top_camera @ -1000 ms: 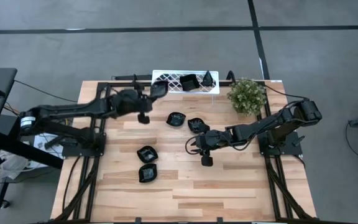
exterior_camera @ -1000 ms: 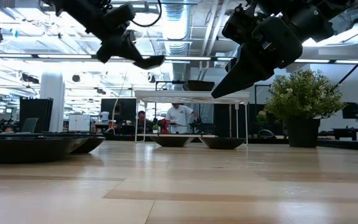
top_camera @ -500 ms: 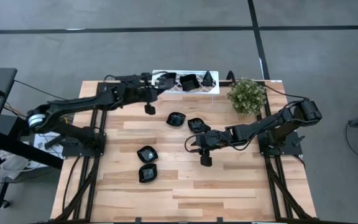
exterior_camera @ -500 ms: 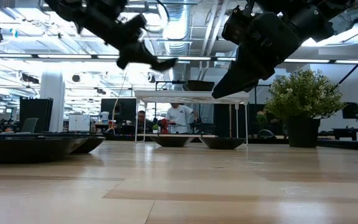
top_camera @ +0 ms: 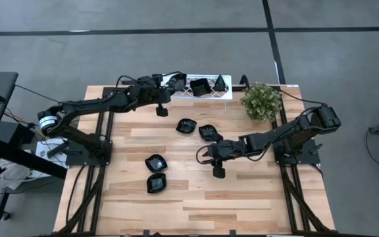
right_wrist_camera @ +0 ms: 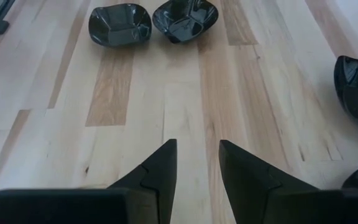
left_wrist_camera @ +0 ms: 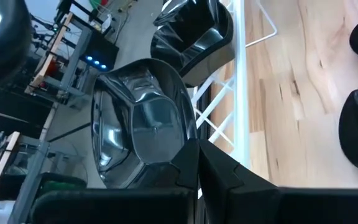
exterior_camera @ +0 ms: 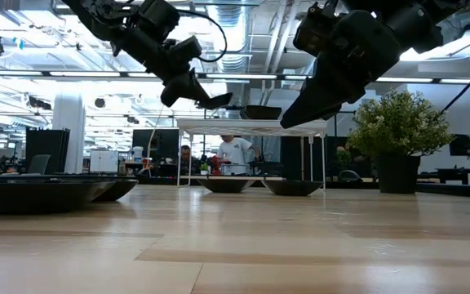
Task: Pick & Place Mini shaped plates
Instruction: Put the leaf-shaped plate on the shelf
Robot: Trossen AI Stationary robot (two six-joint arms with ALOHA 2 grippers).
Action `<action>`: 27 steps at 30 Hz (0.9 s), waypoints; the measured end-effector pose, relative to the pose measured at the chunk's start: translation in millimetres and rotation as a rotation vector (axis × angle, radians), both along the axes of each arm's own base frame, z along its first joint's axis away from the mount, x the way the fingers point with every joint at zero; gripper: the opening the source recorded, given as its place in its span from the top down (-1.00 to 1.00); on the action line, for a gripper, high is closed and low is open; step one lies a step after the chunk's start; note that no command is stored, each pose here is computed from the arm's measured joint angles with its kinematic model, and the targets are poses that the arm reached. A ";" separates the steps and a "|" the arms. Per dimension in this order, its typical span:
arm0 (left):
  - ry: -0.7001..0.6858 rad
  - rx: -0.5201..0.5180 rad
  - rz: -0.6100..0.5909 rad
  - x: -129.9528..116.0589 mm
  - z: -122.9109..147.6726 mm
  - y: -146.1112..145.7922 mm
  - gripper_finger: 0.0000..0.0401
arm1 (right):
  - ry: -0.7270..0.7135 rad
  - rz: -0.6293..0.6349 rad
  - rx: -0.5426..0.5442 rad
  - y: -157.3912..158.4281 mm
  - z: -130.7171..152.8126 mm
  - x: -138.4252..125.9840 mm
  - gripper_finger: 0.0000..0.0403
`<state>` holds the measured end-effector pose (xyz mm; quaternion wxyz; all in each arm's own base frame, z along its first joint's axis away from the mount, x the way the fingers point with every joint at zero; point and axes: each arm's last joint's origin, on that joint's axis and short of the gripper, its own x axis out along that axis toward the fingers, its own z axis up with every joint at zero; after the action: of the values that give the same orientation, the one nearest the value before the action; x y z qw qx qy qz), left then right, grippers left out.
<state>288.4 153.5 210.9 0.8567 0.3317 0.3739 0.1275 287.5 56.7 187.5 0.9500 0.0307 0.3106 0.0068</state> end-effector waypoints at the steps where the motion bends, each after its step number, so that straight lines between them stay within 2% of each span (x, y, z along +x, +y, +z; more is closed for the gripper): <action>1: -0.002 -0.003 0.001 0.1 0.0 -0.2 0.97 | 0.000 0.000 0.000 0.0 0.0 0.0 0.43; 21: -0.021 -0.038 0.043 -0.3 -4.3 5.8 0.96 | 0.003 0.002 -0.002 0.3 -0.2 -0.2 0.43; 27: -0.042 -0.091 0.045 -3.4 -5.5 10.1 0.82 | 0.003 0.002 -0.002 0.3 -0.3 -0.3 0.43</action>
<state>284.9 163.6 205.4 0.8754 0.2813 0.3685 0.1366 287.2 57.0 187.2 0.9495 0.0297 0.3122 0.0073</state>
